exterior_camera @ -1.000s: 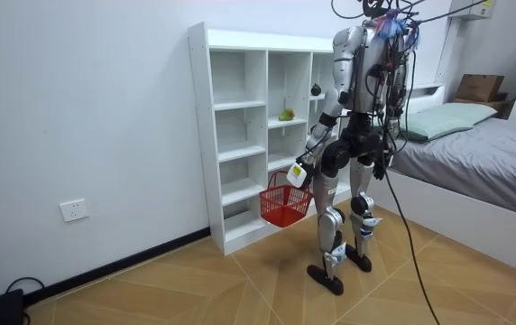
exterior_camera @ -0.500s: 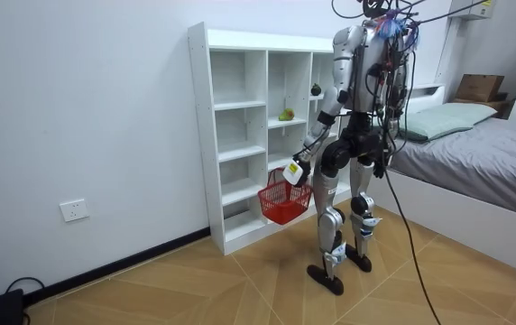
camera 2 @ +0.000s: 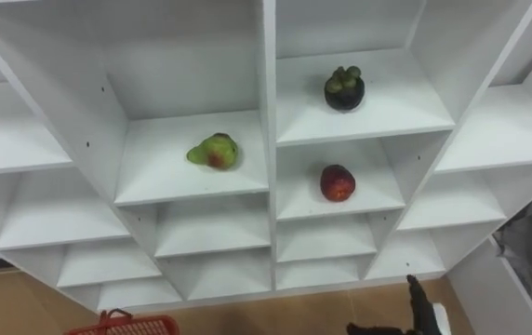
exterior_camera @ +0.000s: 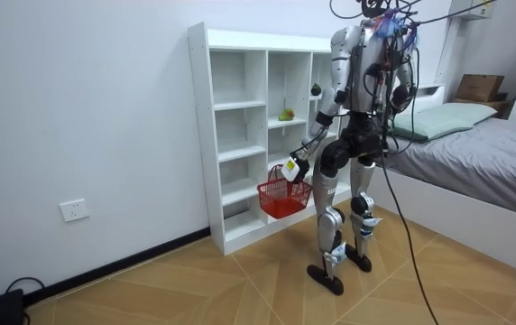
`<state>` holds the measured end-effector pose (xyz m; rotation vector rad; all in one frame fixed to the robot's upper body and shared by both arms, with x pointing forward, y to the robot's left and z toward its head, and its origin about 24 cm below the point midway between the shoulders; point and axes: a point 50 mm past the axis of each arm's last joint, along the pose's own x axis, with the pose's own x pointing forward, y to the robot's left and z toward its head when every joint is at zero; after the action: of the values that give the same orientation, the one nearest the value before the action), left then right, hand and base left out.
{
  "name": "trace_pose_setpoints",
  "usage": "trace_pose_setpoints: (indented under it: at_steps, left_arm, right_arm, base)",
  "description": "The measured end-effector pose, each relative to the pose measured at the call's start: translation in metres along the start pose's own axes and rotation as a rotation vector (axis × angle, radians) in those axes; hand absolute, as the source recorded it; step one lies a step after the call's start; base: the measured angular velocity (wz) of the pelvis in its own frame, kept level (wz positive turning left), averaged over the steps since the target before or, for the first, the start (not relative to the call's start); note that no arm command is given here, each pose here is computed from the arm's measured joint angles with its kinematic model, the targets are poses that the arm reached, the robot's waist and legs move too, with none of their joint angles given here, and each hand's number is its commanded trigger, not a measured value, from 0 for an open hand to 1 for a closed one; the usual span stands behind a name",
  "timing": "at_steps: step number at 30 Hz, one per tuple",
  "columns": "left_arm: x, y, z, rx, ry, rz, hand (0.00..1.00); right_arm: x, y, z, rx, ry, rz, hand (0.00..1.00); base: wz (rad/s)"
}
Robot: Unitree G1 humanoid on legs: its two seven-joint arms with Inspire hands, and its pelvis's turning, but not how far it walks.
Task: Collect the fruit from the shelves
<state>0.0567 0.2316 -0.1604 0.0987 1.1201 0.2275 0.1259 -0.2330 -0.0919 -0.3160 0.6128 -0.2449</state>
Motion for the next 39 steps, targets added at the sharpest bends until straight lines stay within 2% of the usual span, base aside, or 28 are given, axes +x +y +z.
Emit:
trace_pose_setpoints:
  at_steps: [5,11,20,29,39]
  left_arm:
    - [-0.003,0.003,-0.007,-0.001,0.003,0.004,1.00]
    - [-0.006,0.006,-0.010,0.005,-0.007,0.007,1.00]
    - [-0.005,0.003,-0.010,0.004,-0.001,-0.032,1.00]
    - [-0.004,0.004,-0.011,0.001,0.016,-0.030,1.00]
    - [-0.002,0.009,-0.007,0.028,0.006,-0.037,1.00]
  right_arm:
    - [-0.005,-0.005,0.050,-0.004,-0.246,-0.045,0.00]
    - [-0.016,-0.010,0.086,0.032,-0.429,-0.110,0.00]
    - [-0.023,-0.013,0.110,0.030,-0.571,-0.184,0.00]
    - [-0.024,-0.017,0.114,0.057,-0.593,-0.255,0.00]
    - [-0.031,-0.018,0.149,0.065,-0.765,-0.247,0.00]
  base:
    - [-0.05]
    - [-0.01]
    - [0.00]
    - [0.00]
    - [0.00]
